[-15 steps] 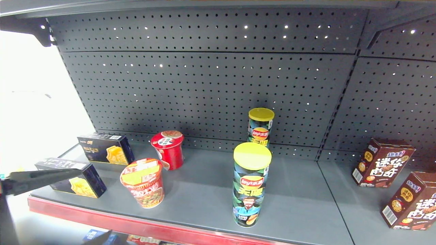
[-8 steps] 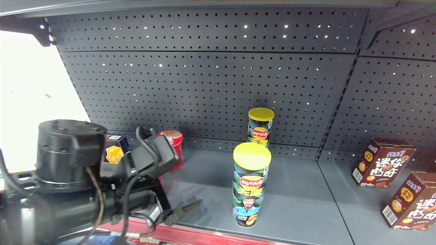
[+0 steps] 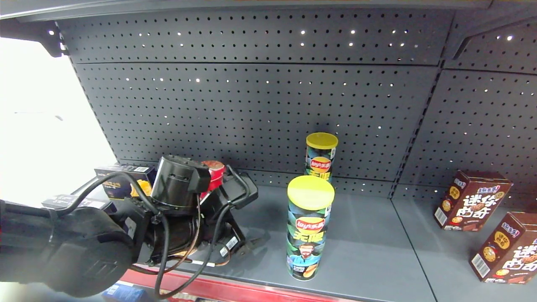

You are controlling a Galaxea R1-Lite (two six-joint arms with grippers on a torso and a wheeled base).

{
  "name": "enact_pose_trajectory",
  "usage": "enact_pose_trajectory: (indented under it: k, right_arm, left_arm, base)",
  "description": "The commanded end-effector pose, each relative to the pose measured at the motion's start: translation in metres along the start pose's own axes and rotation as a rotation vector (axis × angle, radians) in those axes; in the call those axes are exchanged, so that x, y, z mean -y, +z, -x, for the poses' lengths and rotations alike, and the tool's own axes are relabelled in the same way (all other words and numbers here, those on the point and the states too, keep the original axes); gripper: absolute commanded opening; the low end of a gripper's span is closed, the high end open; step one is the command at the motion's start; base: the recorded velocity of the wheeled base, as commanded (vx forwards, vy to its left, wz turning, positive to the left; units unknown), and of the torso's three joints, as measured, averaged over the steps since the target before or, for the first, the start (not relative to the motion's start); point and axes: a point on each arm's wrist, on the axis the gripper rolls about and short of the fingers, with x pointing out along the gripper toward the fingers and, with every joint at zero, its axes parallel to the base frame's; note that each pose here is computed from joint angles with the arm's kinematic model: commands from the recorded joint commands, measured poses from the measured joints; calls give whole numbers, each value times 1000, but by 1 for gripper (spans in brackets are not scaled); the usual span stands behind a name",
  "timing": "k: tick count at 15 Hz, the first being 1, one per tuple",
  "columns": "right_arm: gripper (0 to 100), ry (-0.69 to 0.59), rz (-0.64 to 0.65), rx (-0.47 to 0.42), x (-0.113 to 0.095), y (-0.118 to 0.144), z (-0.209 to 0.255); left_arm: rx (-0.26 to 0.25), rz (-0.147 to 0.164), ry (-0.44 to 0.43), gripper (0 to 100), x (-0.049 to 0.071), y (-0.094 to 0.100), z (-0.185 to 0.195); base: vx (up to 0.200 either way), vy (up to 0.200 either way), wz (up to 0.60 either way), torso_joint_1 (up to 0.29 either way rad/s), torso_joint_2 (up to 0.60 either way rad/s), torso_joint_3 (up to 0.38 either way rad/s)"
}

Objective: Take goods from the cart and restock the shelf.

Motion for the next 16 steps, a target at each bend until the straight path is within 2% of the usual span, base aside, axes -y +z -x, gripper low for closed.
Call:
enact_pose_trajectory:
  k: [1,5,9,16]
  right_arm:
    - [100,1,1,-2,0,0,0]
    - [100,1,1,-2,0,0,0]
    - [100,1,1,-2,0,0,0]
    - [100,1,1,-2,0,0,0]
  left_arm:
    - [-9,-8,-22,100,5,0,-9]
    - [33,-29,-44,100,13,15,-14]
    - [74,-36,-45,100,15,31,-22]
    - [92,-47,-56,100,19,40,-31]
  base:
    - [0,0,0,0,0,0]
    - [0,0,0,0,0,0]
    - [0,0,0,0,0,0]
    - [0,0,0,0,0,0]
